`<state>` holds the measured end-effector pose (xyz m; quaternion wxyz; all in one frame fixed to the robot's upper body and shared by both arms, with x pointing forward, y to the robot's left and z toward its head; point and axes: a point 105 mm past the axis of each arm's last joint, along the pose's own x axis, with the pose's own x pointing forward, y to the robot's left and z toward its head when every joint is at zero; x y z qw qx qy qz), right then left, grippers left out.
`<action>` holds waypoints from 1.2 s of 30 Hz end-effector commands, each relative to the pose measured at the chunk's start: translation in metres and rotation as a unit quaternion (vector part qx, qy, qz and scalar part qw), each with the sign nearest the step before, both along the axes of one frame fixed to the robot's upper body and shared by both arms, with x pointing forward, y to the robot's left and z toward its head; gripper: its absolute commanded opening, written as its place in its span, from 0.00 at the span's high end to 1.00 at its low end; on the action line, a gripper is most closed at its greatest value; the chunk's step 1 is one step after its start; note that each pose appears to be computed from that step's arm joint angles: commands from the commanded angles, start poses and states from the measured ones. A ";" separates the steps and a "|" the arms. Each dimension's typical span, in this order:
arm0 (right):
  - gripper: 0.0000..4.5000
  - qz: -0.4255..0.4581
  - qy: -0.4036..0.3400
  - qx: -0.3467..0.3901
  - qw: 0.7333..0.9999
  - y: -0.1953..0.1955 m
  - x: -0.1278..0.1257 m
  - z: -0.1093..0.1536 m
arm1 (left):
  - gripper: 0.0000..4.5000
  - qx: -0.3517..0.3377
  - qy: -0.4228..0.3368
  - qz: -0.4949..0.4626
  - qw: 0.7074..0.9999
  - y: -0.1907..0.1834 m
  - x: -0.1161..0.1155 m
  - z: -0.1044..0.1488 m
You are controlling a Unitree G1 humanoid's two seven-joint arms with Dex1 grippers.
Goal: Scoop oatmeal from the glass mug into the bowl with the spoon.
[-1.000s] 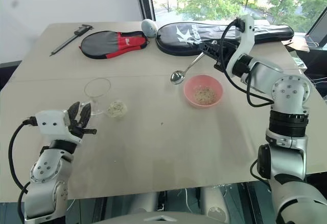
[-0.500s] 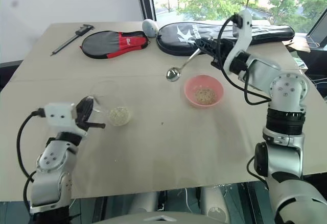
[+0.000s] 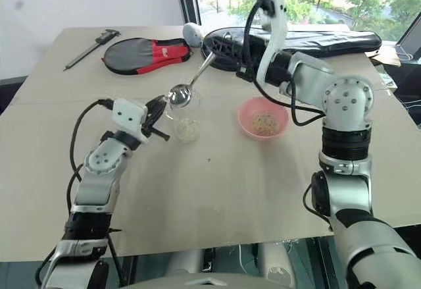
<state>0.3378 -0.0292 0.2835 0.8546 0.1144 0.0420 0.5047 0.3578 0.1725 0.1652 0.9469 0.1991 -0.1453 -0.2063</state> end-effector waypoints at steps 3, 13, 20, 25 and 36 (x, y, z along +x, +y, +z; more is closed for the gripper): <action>1.00 -0.011 -0.064 -0.067 0.996 0.000 0.003 -0.016 | 0.99 0.015 -0.046 -0.051 0.998 -0.017 0.004 0.018; 1.00 -0.007 -0.136 -0.131 0.982 0.012 0.008 -0.039 | 0.99 0.055 -0.064 -0.103 0.991 -0.029 0.019 0.026; 1.00 0.017 -0.122 -0.133 0.983 0.017 0.000 -0.052 | 0.99 0.060 -0.068 -0.110 0.990 -0.029 0.021 0.026; 1.00 0.031 -0.017 -0.063 0.997 0.023 -0.008 -0.055 | 0.99 0.060 -0.069 -0.109 0.990 -0.029 0.022 0.024; 1.00 -0.037 0.137 0.036 0.989 -0.008 0.015 -0.038 | 0.99 0.053 -0.070 -0.106 0.991 -0.031 0.023 0.021</action>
